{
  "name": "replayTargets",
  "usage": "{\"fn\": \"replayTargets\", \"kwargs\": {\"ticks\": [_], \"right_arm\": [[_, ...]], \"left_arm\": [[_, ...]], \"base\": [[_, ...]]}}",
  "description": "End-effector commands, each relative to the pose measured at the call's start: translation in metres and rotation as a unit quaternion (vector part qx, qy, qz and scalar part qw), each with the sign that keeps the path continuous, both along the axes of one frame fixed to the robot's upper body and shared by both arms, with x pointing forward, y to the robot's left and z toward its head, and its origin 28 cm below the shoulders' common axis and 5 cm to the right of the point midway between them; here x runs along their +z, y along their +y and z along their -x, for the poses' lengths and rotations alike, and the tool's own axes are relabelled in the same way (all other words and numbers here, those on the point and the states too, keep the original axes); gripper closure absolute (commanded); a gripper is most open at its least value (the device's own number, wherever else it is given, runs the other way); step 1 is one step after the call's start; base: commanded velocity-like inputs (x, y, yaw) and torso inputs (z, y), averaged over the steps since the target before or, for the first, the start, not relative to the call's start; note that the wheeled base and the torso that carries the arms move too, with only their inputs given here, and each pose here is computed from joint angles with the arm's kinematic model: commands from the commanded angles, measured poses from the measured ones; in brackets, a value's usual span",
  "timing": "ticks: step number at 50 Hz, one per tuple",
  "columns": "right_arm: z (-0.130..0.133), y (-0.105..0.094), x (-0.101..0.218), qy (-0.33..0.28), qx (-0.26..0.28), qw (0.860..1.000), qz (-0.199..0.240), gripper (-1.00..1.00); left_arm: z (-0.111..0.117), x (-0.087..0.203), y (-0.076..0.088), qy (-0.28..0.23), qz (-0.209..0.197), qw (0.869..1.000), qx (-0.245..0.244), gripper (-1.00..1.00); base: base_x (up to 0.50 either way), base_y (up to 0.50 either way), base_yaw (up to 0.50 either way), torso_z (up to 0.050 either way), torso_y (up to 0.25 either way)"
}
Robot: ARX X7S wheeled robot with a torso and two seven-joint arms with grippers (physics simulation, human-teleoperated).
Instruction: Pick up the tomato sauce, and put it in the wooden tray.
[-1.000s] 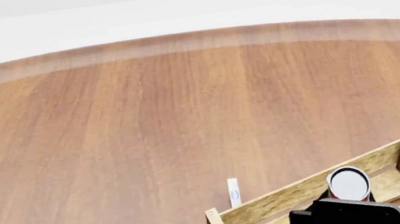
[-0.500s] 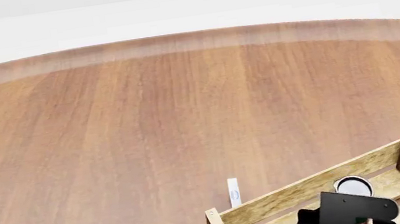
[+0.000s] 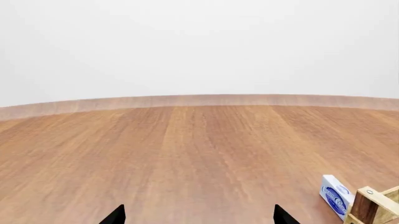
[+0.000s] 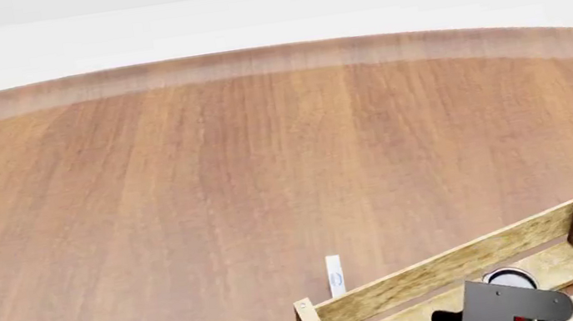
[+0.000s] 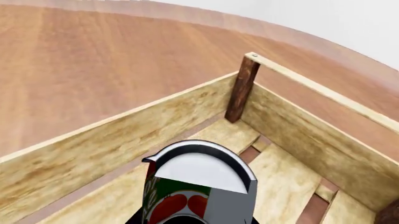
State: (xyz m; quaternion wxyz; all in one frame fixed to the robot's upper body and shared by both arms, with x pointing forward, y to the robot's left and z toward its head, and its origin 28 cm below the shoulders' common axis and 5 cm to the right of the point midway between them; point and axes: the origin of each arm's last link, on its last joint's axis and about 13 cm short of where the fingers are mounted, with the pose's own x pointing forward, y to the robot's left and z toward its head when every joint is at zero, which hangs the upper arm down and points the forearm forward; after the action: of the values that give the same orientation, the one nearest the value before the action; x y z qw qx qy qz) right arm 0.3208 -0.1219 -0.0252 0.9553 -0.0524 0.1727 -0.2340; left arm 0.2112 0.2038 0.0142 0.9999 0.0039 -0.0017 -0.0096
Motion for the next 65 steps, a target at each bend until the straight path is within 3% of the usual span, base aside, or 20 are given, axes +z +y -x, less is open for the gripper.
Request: {"fn": "replayTargets", "kwargs": {"ticks": [1, 32, 33, 65], "right_arm": [[-0.0010, -0.0004, 0.0007, 0.028, 0.005, 1.000, 0.005, 1.00], [-0.0014, -0.0026, 0.0014, 0.035, 0.000, 0.999, -0.004, 1.00], [-0.0015, -0.0026, 0.0014, 0.035, 0.000, 0.999, -0.004, -1.00], [-0.0011, -0.0021, 0.0010, 0.037, 0.005, 0.999, -0.006, -1.00]], "left_arm": [[0.0000, 0.0001, 0.0000, 0.000, 0.000, 1.000, 0.000, -1.00], [0.0000, 0.0001, 0.0000, 0.000, 0.000, 1.000, 0.000, -1.00], [0.0000, 0.0001, 0.0000, 0.000, 0.000, 1.000, 0.000, -1.00], [0.0000, 0.0001, 0.0000, 0.000, 0.000, 1.000, 0.000, -1.00]], "base": [[0.00, 0.00, 0.00, 0.000, 0.000], [0.00, 0.00, 0.00, 0.000, 0.000], [0.00, 0.00, 0.00, 0.000, 0.000], [0.00, 0.00, 0.00, 0.000, 0.000]]}}
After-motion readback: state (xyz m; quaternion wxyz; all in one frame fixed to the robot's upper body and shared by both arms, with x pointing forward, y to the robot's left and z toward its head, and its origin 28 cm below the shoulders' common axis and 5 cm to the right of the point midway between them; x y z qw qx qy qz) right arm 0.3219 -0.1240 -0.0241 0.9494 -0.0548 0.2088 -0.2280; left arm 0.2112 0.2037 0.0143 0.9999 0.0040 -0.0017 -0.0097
